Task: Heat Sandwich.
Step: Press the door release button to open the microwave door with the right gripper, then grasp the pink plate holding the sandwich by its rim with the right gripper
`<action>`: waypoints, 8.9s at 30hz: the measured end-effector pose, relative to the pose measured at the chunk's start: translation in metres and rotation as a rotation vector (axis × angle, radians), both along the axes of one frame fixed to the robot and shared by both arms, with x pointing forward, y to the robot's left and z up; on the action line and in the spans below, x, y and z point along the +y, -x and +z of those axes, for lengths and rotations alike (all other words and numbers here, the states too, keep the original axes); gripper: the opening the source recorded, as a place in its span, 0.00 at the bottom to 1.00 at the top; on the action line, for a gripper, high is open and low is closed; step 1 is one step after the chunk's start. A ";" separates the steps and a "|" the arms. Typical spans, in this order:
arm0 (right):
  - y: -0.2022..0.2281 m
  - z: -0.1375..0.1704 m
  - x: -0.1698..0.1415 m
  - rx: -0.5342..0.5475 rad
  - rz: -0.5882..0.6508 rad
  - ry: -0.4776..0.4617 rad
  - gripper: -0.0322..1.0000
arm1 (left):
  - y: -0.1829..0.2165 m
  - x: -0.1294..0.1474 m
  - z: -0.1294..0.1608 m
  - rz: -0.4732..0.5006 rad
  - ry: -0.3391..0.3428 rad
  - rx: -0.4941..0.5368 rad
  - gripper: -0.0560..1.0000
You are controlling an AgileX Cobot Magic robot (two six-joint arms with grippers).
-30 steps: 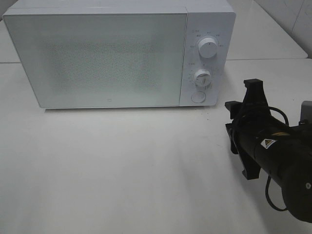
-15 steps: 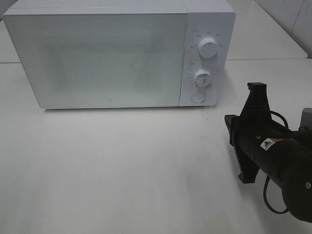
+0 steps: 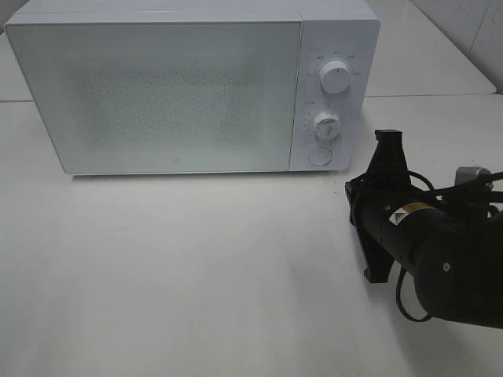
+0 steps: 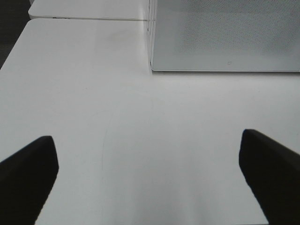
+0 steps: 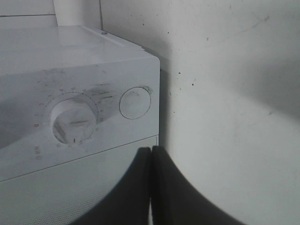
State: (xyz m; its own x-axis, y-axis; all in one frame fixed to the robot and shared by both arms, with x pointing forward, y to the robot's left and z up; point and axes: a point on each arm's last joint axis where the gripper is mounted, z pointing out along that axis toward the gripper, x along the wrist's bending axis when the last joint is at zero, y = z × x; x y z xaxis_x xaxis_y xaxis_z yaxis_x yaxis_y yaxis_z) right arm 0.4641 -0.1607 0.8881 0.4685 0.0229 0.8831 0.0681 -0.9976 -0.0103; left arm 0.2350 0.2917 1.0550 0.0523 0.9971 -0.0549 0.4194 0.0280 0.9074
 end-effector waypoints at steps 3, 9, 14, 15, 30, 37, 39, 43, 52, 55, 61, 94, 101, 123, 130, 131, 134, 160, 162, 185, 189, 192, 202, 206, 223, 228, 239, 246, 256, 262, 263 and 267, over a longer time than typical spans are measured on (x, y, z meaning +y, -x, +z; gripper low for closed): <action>-0.004 -0.003 0.004 0.002 -0.001 -0.002 0.04 | 0.000 0.000 0.000 0.000 0.000 0.000 0.99; -0.031 -0.011 0.012 -0.015 0.011 -0.010 0.04 | 0.000 0.000 0.000 0.000 0.000 0.000 0.99; -0.051 -0.011 0.013 -0.043 0.012 -0.023 0.04 | 0.000 0.000 0.000 0.000 0.000 0.000 0.99; -0.054 -0.012 0.013 -0.045 0.012 -0.024 0.04 | 0.000 0.000 0.000 0.000 0.000 0.000 0.99; -0.087 -0.030 0.020 -0.025 0.015 -0.030 0.04 | 0.000 0.000 0.000 0.000 0.000 0.000 0.99; -0.099 -0.037 0.023 -0.027 -0.003 -0.041 0.04 | 0.000 0.000 0.000 0.000 0.000 0.000 0.99; -0.102 -0.039 0.021 -0.029 -0.018 -0.042 0.04 | 0.000 0.000 0.000 0.000 0.000 0.000 0.99; -0.104 -0.040 0.020 -0.044 -0.026 -0.032 0.04 | 0.000 0.000 0.000 0.000 0.000 0.000 0.99; -0.107 -0.038 0.020 -0.070 -0.046 -0.039 0.04 | 0.000 0.000 0.000 0.000 0.000 0.000 0.99; -0.108 -0.039 0.020 -0.065 -0.053 -0.042 0.04 | 0.000 0.000 0.000 0.000 0.000 0.000 0.99; -0.112 -0.040 0.022 -0.075 -0.070 -0.045 0.04 | 0.000 0.000 0.000 0.000 0.000 0.000 0.99; -0.125 -0.040 0.022 0.003 -0.069 -0.047 0.04 | 0.000 0.000 0.000 0.000 0.000 0.000 0.99; -0.125 -0.041 0.022 0.021 -0.061 -0.052 0.04 | 0.000 0.000 0.000 0.000 0.000 0.000 0.99; -0.115 -0.024 0.014 0.053 -0.006 -0.072 0.04 | 0.000 0.000 0.000 0.000 0.000 0.000 0.99; -0.100 -0.006 0.013 -0.008 0.051 -0.072 0.04 | 0.000 0.000 0.000 0.000 0.000 0.000 0.99; -0.095 -0.003 0.011 -0.009 0.054 -0.071 0.04 | 0.000 0.000 0.000 0.000 0.000 0.000 0.99; -0.089 0.000 0.008 -0.003 0.057 -0.068 0.04 | 0.000 0.000 0.000 0.000 0.000 0.000 0.99; -0.016 0.052 -0.006 0.228 0.540 0.294 0.06 | 0.000 0.000 0.000 0.000 0.000 0.000 0.99; -0.009 0.055 -0.006 0.243 0.664 0.396 0.07 | 0.000 0.000 0.000 0.000 0.000 0.000 0.99; 0.027 0.083 -0.009 0.148 1.521 1.006 0.13 | 0.000 0.000 0.000 0.000 0.000 0.000 0.99; 0.024 0.092 -0.011 0.176 1.620 1.112 0.13 | 0.000 0.000 0.000 0.000 0.000 0.000 0.99; 0.021 0.097 -0.013 0.191 1.655 1.167 0.14 | 0.000 0.000 0.000 0.000 0.000 0.000 0.99; 0.014 0.115 -0.019 0.111 1.942 1.491 0.15 | 0.000 0.000 0.000 0.000 0.000 0.000 0.99; 0.014 0.117 -0.019 0.018 2.086 1.600 0.15 | 0.000 0.000 0.000 0.000 0.000 0.000 0.99; 0.015 0.116 -0.021 -0.342 2.501 1.937 0.37 | 0.000 0.000 0.000 0.000 0.000 0.000 0.99; 0.015 0.116 -0.021 -0.335 2.498 1.936 0.63 | 0.000 0.000 0.000 0.000 0.000 0.000 0.99; 0.012 0.117 -0.019 -0.295 2.409 1.923 0.94 | 0.000 0.000 0.000 0.000 0.000 0.000 0.99; 0.006 0.120 -0.014 -0.317 2.389 1.961 0.94 | 0.000 0.000 0.000 0.000 0.000 0.000 0.99; -0.025 0.123 0.026 -0.403 2.410 2.095 0.92 | 0.000 0.000 0.000 0.000 0.000 0.000 0.99; -0.041 0.123 0.048 -0.467 2.393 2.138 0.91 | 0.000 0.000 0.000 0.000 0.000 0.000 0.99; -0.043 0.121 0.053 -0.477 2.398 2.141 0.91 | 0.000 0.000 0.000 0.000 0.000 0.000 0.99; -0.056 0.119 0.072 -0.525 2.389 2.170 0.90 | 0.000 0.000 0.000 0.000 0.000 0.000 0.99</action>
State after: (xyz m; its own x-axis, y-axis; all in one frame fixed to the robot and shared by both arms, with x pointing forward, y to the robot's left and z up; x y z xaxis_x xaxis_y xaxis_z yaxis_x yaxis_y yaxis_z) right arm 0.5200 -0.0888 1.0067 -0.8816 -0.2465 -0.4025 -0.3024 0.9497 0.0808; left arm 0.2350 0.2917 1.0550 0.0523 0.9971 -0.0549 0.4194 0.0280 0.9074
